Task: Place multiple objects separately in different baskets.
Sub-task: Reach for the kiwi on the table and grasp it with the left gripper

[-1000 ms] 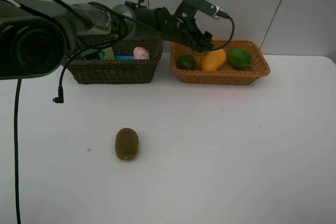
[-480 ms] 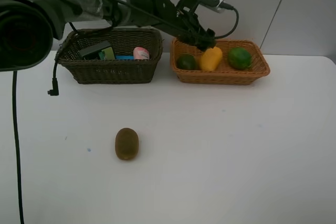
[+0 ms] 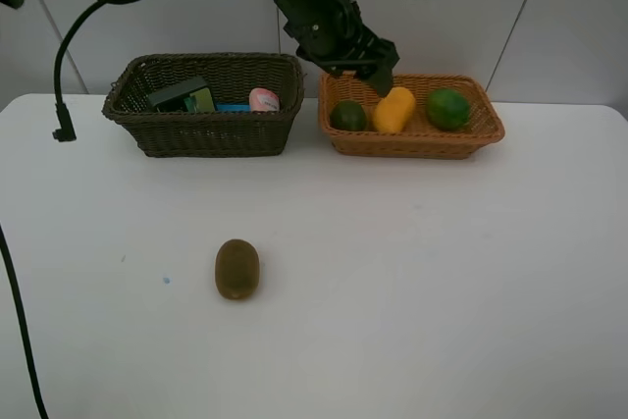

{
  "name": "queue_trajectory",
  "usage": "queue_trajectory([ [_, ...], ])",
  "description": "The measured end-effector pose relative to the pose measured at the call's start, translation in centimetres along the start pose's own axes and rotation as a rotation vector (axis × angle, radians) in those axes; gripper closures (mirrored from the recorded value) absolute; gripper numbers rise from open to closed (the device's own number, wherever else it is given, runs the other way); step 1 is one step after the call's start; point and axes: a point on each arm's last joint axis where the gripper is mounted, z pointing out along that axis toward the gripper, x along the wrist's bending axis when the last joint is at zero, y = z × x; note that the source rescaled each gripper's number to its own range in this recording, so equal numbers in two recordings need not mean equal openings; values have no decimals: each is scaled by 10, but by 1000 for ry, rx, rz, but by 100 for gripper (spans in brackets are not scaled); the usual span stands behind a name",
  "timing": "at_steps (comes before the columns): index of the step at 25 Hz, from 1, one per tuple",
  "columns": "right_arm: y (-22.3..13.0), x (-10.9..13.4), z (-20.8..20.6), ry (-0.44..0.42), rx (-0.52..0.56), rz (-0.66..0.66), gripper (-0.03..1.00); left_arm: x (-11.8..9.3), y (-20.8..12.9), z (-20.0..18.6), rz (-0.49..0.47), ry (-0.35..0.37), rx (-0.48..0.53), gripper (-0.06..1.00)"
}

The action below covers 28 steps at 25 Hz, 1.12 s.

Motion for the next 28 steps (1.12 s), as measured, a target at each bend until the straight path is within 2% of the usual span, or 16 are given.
queue_trajectory([
  [6,0,0,0,0,0,0,-3,-5,-18,-20,-168,-9,261,-5],
  [9,0,0,0,0,0,0,-3,-6,-28,-24,-212,-5,376,-5],
  [14,0,0,0,0,0,0,-3,-8,-30,-32,-232,21,386,-5],
  [20,0,0,0,0,0,0,-3,-22,-32,-53,-262,70,386,-5],
  [28,0,0,0,0,0,0,-3,-35,-61,-80,-376,115,450,-5],
])
